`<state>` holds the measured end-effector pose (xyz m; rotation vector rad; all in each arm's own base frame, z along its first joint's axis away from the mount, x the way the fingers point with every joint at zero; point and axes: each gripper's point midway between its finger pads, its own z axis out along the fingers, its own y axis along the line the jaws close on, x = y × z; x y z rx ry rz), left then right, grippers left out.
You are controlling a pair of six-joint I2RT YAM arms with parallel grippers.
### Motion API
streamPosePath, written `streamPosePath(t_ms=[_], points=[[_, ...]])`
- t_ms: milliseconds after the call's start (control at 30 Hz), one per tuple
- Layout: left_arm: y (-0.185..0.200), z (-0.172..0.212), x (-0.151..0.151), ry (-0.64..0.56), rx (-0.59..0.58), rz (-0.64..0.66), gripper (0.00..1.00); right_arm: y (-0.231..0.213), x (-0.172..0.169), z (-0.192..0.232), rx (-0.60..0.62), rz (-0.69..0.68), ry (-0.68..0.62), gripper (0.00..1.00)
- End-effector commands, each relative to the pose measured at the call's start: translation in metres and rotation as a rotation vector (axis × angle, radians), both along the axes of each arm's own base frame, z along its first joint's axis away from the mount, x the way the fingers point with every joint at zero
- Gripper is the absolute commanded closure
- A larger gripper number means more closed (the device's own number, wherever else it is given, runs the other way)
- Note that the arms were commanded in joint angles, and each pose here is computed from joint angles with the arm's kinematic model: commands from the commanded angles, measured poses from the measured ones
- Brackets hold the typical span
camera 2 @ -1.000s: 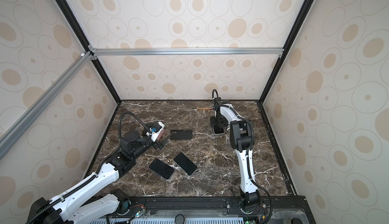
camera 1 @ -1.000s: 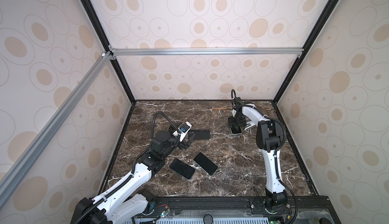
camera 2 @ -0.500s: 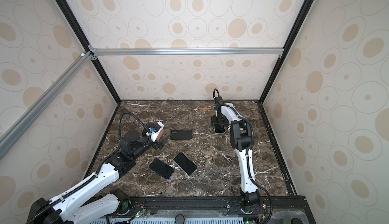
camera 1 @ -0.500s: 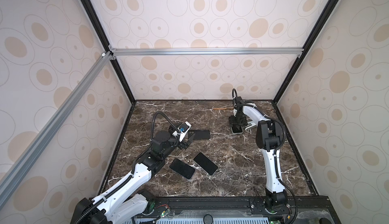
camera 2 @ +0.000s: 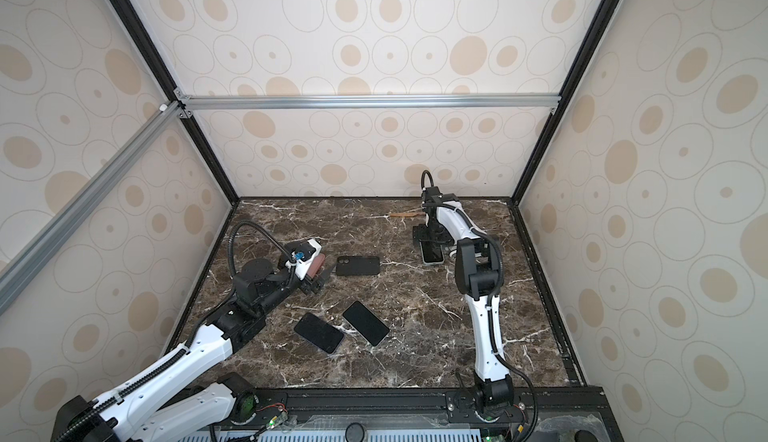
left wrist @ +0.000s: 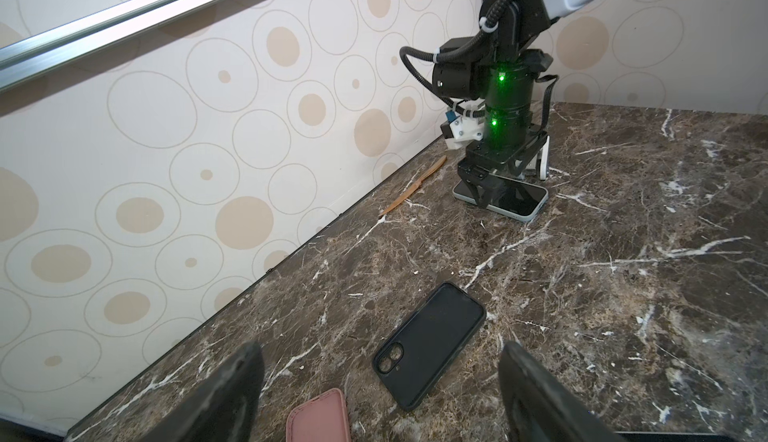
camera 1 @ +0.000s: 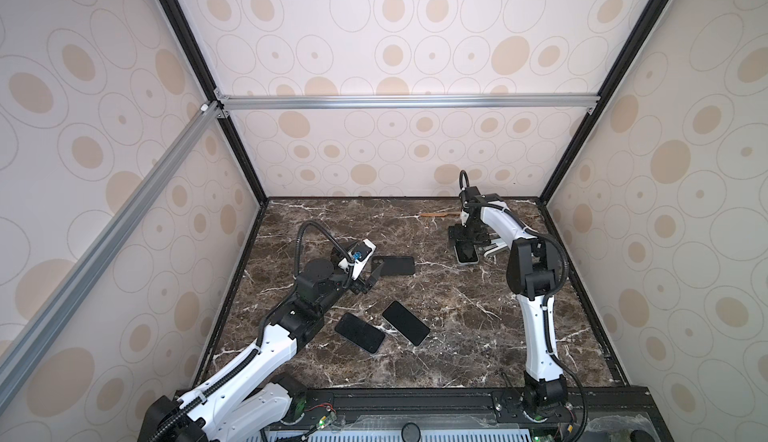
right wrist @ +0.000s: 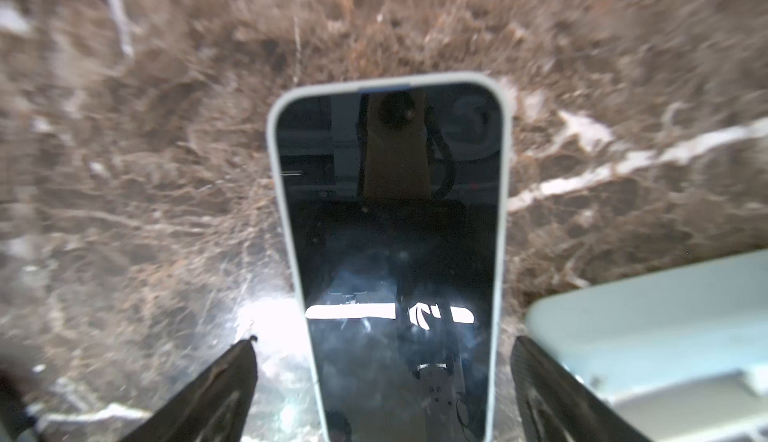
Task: Put the phone into the phone case
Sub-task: 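Carry the cased phone with the right gripper beside the stapler and release, then move the right gripper back toward the white-rimmed black phone nearer the robot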
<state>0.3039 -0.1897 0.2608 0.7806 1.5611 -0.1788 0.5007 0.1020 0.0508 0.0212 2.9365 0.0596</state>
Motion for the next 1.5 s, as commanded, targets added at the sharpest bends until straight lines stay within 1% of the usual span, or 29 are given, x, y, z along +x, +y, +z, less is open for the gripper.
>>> streamPosePath(t_ms=[0,167,333,400,533,667,733,900,1033,1133,1233,1367,1467], points=[[0.004,0.014,0.0,-0.038,-0.013,0.014,0.12,0.005,0.006,0.052,0.016,0.012,-0.1,0.03],[0.007,0.018,-0.002,-0.051,-0.018,0.021,0.12,0.018,0.0,0.084,0.031,0.051,-0.148,0.04],[0.012,0.021,-0.003,-0.065,-0.011,0.041,0.12,0.039,-0.025,0.116,0.048,0.117,-0.199,0.04],[0.014,0.02,-0.006,-0.065,-0.012,0.043,0.12,0.055,-0.042,0.126,0.057,0.159,-0.238,0.05],[0.021,0.019,-0.008,-0.024,-0.035,0.077,0.12,0.079,-0.081,0.149,0.069,0.236,-0.332,0.05],[0.029,0.025,-0.012,0.04,-0.095,0.121,0.13,0.106,-0.127,0.155,0.058,0.346,-0.386,0.06],[0.034,0.024,-0.015,0.083,-0.125,0.148,0.13,0.125,-0.154,0.154,0.072,0.421,-0.41,0.06],[0.049,0.015,-0.024,0.23,-0.199,0.237,0.15,0.164,-0.22,0.135,0.062,0.626,-0.432,0.06],[0.054,-0.003,-0.032,0.384,-0.267,0.296,0.16,0.182,-0.263,0.109,0.031,0.744,-0.411,0.06],[0.054,-0.024,-0.037,0.512,-0.316,0.335,0.18,0.187,-0.285,0.085,0.008,0.771,-0.342,0.06],[0.052,-0.046,-0.041,0.626,-0.353,0.376,0.19,0.185,-0.298,0.062,-0.023,0.757,-0.262,0.05],[0.05,-0.074,-0.044,0.734,-0.374,0.418,0.21,0.185,-0.309,0.031,-0.017,0.745,-0.178,0.05],[0.047,-0.092,-0.044,0.788,-0.383,0.44,0.21,0.187,-0.313,0.014,-0.018,0.752,-0.133,0.05]])
